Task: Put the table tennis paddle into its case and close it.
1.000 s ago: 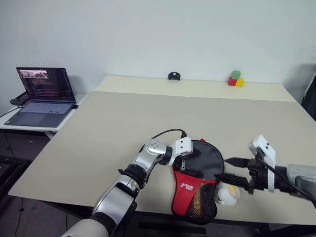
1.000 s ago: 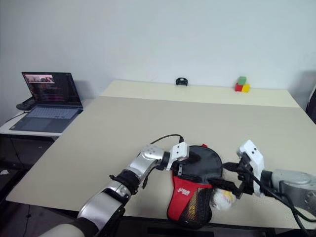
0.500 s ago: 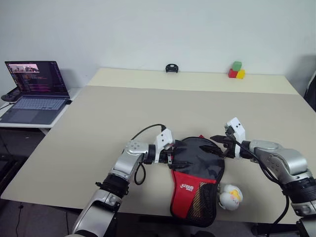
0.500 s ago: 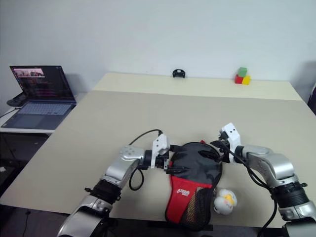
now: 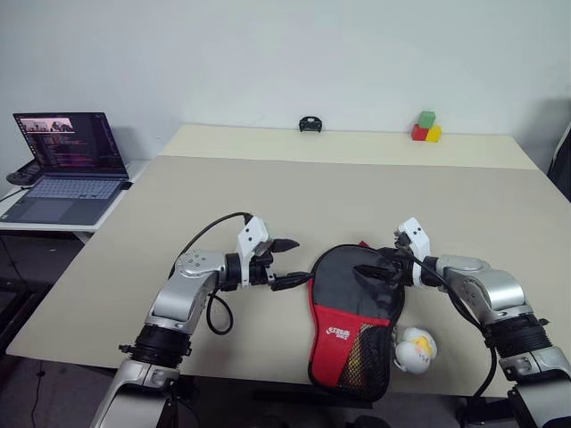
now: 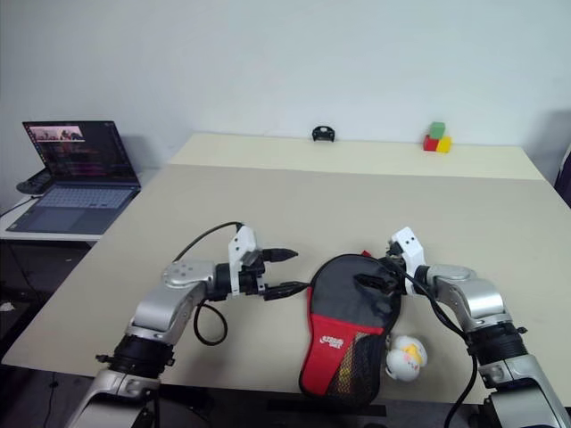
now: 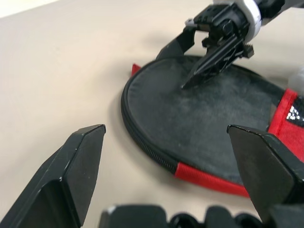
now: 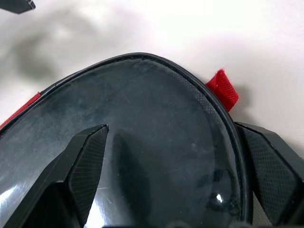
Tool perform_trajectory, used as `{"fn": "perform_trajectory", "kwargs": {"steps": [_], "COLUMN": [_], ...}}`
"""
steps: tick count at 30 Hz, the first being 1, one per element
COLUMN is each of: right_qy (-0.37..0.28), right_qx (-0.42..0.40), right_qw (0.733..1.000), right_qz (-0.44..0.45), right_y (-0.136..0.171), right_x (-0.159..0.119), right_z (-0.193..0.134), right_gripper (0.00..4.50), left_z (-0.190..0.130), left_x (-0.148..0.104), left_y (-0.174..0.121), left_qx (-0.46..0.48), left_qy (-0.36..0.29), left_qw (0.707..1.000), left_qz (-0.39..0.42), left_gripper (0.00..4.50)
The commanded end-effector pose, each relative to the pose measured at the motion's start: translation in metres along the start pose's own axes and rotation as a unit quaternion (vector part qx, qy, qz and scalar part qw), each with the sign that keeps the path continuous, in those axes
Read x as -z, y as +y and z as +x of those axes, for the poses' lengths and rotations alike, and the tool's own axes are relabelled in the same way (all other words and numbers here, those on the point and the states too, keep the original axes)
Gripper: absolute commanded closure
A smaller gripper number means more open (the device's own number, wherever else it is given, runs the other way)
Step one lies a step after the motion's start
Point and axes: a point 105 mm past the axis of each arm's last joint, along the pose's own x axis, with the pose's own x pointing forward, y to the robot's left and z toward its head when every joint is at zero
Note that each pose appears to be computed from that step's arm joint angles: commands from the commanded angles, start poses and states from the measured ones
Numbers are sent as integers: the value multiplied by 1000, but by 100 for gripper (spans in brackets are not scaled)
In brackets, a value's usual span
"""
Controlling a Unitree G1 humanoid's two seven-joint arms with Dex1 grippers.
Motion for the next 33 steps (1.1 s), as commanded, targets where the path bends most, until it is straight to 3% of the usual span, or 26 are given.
{"fn": "perform_trajectory", "kwargs": {"steps": [1, 8, 11, 23, 33], "right_qy": [-23, -22, -15, -10, -33], "right_qx": [-3, 7, 13, 19, 4], "right_qw": [1000, 1000, 1000, 1000, 999], "right_qz": [-17, -12, 7, -7, -39], "right_y": [0, -6, -11, -15, -9], "right_x": [-15, -12, -6, -3, -28], "right_z": [-3, -2, 0, 3, 22], "right_gripper": [2, 2, 56, 435, 446], "left_z": [-4, -8, -15, -14, -10], "left_x": [-14, -10, -2, -1, -4], "left_y": [0, 1, 1, -1, -3], "left_qx": [-2, -12, -28, -29, -20], "left_qy": [-17, -11, 2, 2, -1], "left_qw": [1000, 1000, 999, 999, 999], "left_qz": [21, 21, 24, 30, 36], "left_gripper": [0, 0, 0, 0, 0]}}
